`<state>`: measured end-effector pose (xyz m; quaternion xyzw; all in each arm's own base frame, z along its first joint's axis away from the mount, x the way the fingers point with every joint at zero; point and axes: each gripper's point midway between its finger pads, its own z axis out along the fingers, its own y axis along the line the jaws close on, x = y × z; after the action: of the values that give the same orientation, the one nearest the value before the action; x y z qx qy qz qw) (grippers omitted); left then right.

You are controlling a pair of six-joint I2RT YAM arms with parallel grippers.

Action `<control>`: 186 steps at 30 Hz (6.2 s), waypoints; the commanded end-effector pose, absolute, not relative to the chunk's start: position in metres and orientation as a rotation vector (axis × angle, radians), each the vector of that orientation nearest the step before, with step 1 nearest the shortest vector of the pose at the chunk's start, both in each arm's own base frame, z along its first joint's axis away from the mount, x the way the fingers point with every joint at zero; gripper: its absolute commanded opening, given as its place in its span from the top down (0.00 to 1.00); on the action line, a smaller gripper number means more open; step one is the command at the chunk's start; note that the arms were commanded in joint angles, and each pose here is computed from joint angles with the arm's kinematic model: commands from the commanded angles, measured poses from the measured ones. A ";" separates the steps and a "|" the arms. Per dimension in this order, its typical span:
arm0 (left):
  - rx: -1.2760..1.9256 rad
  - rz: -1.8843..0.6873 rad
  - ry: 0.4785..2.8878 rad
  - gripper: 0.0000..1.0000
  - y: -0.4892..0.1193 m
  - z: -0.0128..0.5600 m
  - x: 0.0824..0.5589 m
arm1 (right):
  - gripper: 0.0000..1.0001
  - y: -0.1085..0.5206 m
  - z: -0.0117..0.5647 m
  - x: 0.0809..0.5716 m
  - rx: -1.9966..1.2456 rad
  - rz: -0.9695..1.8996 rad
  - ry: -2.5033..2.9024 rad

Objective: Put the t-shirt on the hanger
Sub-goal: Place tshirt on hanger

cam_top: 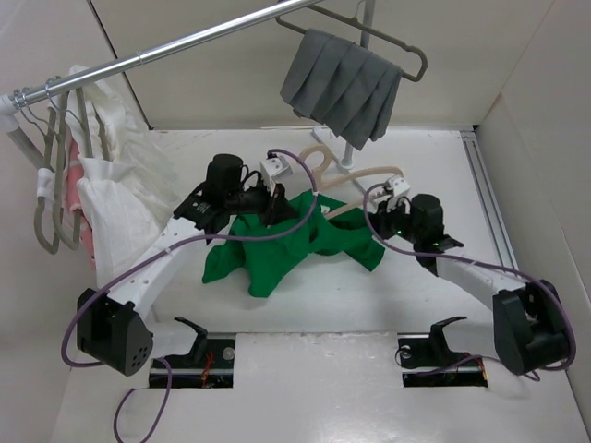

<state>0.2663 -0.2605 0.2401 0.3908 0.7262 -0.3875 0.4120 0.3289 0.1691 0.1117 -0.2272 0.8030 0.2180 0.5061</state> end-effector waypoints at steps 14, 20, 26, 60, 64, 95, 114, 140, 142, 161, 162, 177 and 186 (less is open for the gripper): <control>1.282 -0.333 1.786 1.00 -0.196 0.192 0.292 | 1.00 0.040 0.171 0.339 -0.314 0.237 1.959; 1.346 -0.185 1.797 1.00 -0.179 0.173 0.302 | 1.00 0.019 0.182 0.330 -0.360 0.099 2.040; 1.506 -0.092 1.677 1.00 -0.170 0.166 0.296 | 1.00 0.008 0.222 0.334 -0.368 0.011 2.001; 1.660 -0.277 1.608 1.00 -0.224 0.188 0.256 | 1.00 0.150 0.245 0.324 -1.011 0.051 1.881; 1.771 -0.116 1.621 1.00 -0.196 0.151 0.256 | 1.00 0.099 0.244 0.334 -0.866 -0.001 1.950; 1.677 -0.361 1.651 1.00 -0.226 0.182 0.253 | 0.93 0.196 0.264 0.300 -1.181 0.436 1.609; 1.613 -0.605 1.655 1.00 -0.238 0.196 0.235 | 0.31 0.248 0.257 0.249 -1.531 0.727 1.372; 1.084 -0.871 1.726 0.42 -0.204 0.253 0.293 | 1.00 0.182 0.203 0.278 -1.235 0.696 1.650; 1.125 -0.792 1.677 0.17 -0.206 0.263 0.303 | 1.00 0.183 0.211 0.276 -1.212 0.726 1.664; 0.939 -0.193 1.891 0.17 -0.202 0.176 0.292 | 1.00 0.223 0.288 0.263 -1.210 0.807 1.556; 0.910 -0.208 1.873 0.15 -0.205 0.179 0.295 | 1.00 0.227 0.286 0.260 -1.211 0.824 1.559; 0.402 -0.369 2.000 0.08 -0.191 0.194 0.294 | 1.00 0.241 0.282 0.250 -1.240 0.851 1.565; 0.410 -0.372 2.013 0.44 -0.187 0.173 0.314 | 1.00 0.244 0.288 0.250 -1.253 0.856 1.531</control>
<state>0.3058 -0.1837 0.1696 0.1709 0.8473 -0.1401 0.4829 0.2507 0.2336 0.2564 -0.4964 0.6699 0.3393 0.4357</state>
